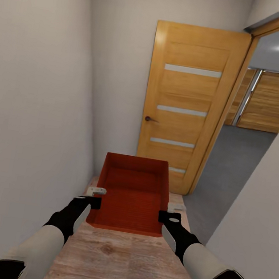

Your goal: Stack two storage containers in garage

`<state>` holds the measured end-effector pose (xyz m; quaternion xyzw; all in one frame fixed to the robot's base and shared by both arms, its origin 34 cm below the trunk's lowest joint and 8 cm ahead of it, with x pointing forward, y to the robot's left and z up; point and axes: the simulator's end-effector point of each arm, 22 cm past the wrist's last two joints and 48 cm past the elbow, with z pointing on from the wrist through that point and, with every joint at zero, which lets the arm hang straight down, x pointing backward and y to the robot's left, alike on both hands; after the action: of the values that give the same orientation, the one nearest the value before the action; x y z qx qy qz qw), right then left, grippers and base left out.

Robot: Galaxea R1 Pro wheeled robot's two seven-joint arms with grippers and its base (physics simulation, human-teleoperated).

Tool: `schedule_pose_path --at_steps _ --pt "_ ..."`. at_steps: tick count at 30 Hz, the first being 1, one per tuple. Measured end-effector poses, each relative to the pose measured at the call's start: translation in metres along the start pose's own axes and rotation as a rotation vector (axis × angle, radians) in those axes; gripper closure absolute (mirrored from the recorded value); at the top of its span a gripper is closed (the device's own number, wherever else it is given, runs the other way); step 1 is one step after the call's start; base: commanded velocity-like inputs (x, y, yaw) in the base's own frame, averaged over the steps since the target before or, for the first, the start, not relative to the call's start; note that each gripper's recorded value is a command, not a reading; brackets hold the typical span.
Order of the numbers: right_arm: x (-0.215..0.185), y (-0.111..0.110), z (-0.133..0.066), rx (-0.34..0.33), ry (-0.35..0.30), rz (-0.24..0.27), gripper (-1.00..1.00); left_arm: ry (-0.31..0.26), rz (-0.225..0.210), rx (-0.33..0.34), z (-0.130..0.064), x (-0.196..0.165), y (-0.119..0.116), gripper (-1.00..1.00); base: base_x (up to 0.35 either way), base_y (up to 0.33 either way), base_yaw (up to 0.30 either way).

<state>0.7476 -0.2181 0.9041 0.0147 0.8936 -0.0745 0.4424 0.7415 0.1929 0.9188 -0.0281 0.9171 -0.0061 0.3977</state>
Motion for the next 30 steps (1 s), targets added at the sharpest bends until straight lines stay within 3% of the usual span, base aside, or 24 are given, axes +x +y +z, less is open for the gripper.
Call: schedule_pose_path --at_steps 30 --pt "-0.0004 -0.0006 0.0003 -0.001 -0.001 -0.001 1.0 -0.001 0.0 0.0 -0.0001 -0.0003 -0.0008 1.0 0.322 0.0 0.0"
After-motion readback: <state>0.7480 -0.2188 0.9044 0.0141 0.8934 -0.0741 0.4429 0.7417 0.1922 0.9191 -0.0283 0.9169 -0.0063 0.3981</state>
